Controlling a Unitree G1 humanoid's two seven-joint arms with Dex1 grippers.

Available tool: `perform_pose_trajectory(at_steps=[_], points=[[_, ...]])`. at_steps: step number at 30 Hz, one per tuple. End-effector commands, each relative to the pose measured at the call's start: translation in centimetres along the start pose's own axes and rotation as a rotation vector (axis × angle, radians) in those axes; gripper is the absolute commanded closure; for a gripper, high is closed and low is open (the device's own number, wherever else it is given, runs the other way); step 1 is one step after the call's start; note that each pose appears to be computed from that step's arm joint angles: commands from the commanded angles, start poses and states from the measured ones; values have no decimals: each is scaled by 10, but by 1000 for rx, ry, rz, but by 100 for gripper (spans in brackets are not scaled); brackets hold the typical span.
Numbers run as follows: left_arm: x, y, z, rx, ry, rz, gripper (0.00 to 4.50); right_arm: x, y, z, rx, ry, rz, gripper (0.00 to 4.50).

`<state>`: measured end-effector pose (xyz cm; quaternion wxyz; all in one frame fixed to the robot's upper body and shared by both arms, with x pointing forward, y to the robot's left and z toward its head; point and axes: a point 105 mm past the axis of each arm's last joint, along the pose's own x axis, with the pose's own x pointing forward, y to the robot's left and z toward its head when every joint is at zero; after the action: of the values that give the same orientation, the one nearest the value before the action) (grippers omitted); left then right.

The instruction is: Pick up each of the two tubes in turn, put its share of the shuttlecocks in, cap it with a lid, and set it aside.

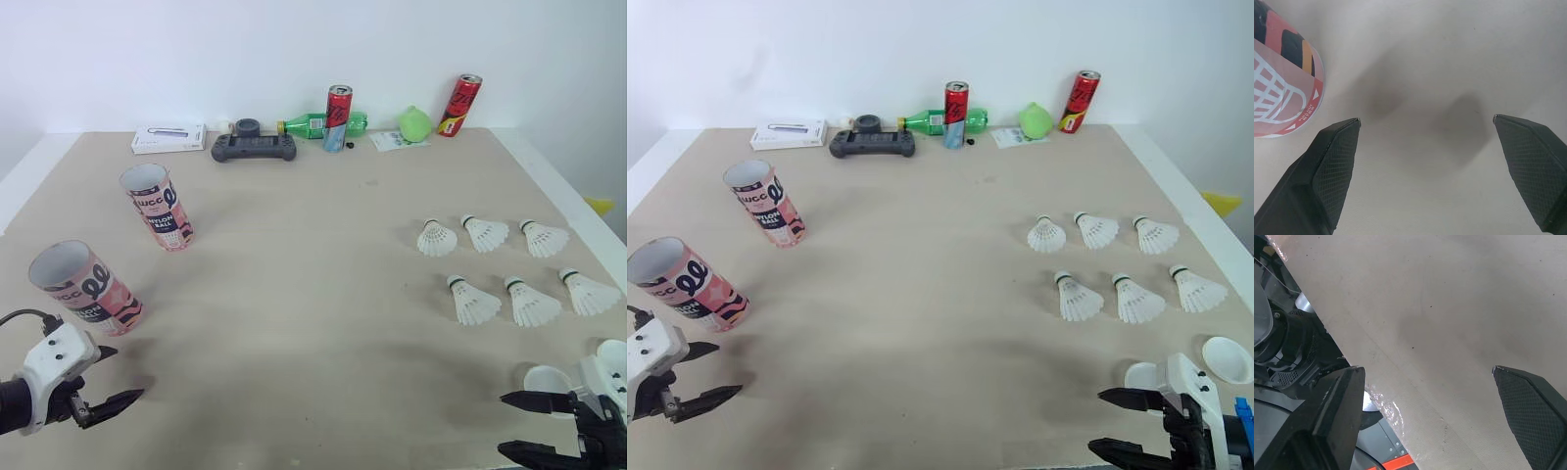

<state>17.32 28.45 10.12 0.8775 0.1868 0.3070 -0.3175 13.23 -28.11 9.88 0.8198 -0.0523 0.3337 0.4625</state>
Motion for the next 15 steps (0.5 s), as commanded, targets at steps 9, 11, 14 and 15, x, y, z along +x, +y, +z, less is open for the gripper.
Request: perform_pose_trajectory(at_steps=[9,11,14,15], points=[[-8,-3,12,-41,-61,-9,0,5,-1,20,-38,-74,21,4],[-10,-4,14,-59,-82,-3,0,6,-1,25,-49,-86,26,4],[-12,-6,13,-71,-82,-3,0,8,-1,32,-63,-107,33,4],[-13,-7,12,-73,-80,-1,0,9,-1,33,-67,-106,39,4]])
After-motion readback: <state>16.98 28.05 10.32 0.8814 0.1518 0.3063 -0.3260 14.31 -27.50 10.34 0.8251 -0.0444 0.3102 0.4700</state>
